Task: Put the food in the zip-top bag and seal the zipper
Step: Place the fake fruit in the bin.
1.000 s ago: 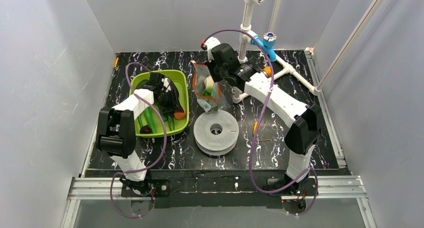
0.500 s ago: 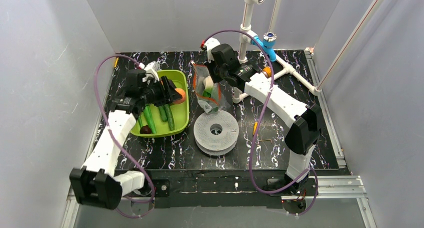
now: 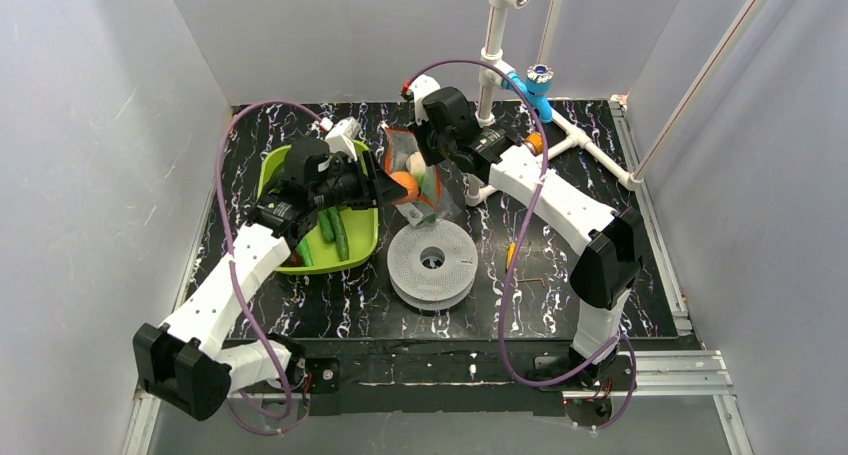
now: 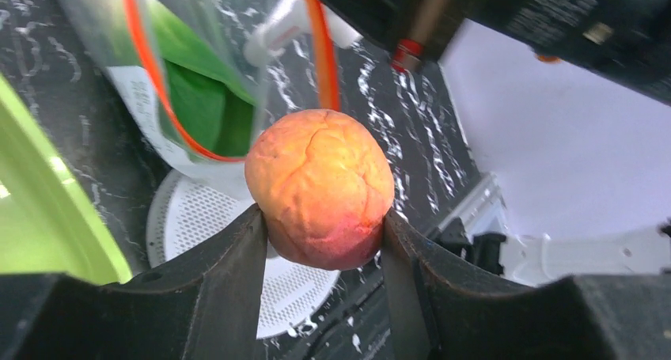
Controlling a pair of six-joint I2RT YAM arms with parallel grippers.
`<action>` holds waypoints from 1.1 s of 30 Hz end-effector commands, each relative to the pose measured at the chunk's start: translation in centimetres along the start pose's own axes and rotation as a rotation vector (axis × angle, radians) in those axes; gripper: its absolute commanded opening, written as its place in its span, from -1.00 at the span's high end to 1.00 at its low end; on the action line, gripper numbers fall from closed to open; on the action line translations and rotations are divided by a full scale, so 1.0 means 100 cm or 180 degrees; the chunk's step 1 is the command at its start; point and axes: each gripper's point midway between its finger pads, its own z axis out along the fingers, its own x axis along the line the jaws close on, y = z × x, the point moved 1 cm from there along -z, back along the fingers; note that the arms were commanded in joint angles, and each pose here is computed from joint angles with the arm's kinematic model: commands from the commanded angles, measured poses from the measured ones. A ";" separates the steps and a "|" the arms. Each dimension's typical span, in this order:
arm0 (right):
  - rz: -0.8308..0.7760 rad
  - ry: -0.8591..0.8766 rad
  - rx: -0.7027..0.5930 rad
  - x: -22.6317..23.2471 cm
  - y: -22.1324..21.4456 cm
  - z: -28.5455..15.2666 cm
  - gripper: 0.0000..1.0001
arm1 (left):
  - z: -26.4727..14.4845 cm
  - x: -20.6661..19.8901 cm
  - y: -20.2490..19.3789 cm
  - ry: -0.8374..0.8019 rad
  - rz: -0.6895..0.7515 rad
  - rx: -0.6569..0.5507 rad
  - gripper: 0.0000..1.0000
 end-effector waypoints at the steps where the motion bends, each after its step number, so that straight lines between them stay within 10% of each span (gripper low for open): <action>1: 0.0130 0.0068 -0.0364 0.000 0.035 -0.027 0.97 | 0.008 0.011 0.032 0.0292 0.0149 -0.0303 1.00; 11: 0.0162 0.0137 -0.0395 0.004 0.039 -0.031 0.97 | 0.045 0.022 0.043 0.0401 -0.0002 -0.0118 0.92; 16: 0.0165 0.0149 -0.0393 0.005 0.039 -0.031 0.97 | 0.048 0.037 0.055 0.0788 -0.0055 -0.0064 -0.08; 22: 0.0158 0.0144 -0.0382 0.004 0.037 -0.030 0.97 | 0.043 0.040 0.055 0.0854 -0.0022 -0.0061 -0.52; 33: 0.0121 0.0123 -0.0338 0.004 0.031 -0.025 0.97 | -0.006 0.058 0.029 0.1144 0.0122 -0.0070 -0.52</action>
